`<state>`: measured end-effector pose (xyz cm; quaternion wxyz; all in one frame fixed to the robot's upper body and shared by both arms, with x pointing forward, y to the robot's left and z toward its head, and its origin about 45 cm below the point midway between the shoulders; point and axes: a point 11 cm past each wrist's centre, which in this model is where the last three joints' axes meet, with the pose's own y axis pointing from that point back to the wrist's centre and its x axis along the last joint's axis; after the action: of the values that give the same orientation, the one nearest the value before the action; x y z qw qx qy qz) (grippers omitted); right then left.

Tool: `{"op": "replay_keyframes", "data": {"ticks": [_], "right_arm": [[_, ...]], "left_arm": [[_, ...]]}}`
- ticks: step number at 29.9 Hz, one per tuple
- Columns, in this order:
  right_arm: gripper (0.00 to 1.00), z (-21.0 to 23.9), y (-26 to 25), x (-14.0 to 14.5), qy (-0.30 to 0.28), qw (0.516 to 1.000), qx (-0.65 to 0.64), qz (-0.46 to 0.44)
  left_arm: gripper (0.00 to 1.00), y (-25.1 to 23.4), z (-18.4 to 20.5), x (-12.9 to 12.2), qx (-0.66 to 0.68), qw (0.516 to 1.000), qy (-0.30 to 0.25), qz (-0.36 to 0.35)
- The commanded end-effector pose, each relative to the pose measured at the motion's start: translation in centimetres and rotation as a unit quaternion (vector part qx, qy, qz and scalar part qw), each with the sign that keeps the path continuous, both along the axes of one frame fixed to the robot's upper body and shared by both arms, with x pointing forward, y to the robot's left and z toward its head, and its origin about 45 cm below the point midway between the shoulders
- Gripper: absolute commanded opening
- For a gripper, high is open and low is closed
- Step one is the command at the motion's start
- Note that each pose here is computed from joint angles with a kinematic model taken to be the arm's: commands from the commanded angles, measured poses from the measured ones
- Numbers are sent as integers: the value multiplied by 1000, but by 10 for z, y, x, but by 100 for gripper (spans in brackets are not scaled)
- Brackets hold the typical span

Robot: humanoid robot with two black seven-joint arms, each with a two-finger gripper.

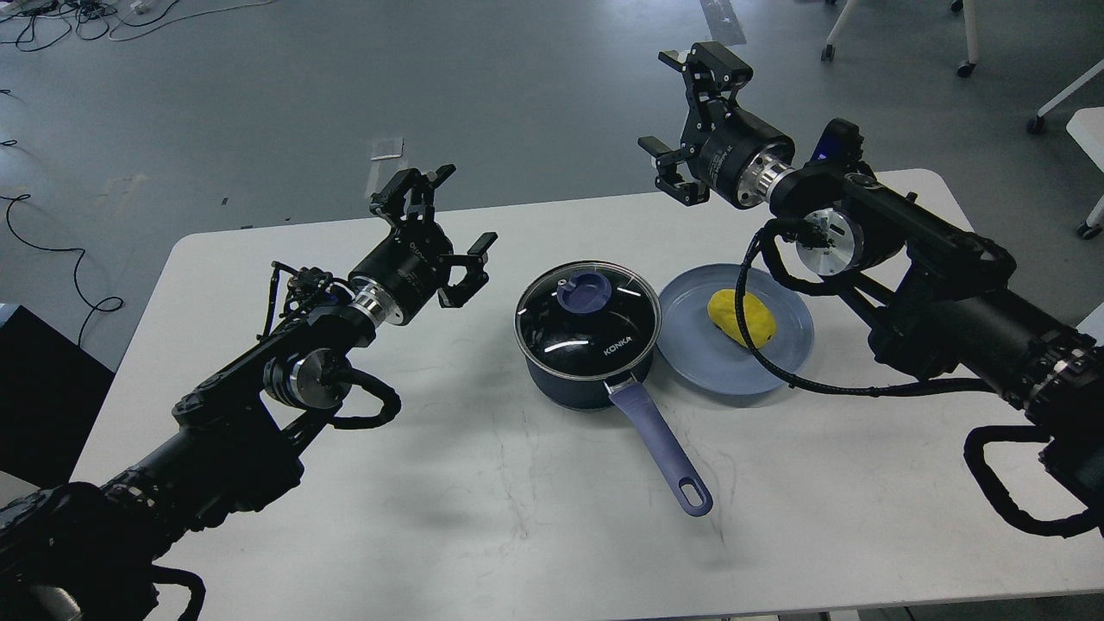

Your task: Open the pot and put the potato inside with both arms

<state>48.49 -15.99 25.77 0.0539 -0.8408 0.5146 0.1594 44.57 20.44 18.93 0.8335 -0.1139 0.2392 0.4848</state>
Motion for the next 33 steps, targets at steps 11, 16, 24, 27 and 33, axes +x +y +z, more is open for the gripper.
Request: {"op": "replay_keyframes", "data": {"ticks": [11, 16, 24, 27, 33], "right_arm": [[100, 5, 7, 1, -6, 1000, -2, 5], [100, 6, 8, 1, -7, 1000, -3, 8], [100, 10, 11, 2, -11, 1000, -5, 12], [100, 10, 11, 2, -9, 1000, -6, 13], [100, 10, 11, 2, -10, 1000, -7, 13]], "left_arm": [[99, 12, 14, 6, -3, 1000, -15, -2], [99, 10, 14, 6, -3, 1000, -16, -4], [99, 8, 22, 10, -5, 1000, -24, -6], [99, 8, 22, 10, -5, 1000, -24, -6], [99, 7, 22, 10, -6, 1000, -24, -6]]}}
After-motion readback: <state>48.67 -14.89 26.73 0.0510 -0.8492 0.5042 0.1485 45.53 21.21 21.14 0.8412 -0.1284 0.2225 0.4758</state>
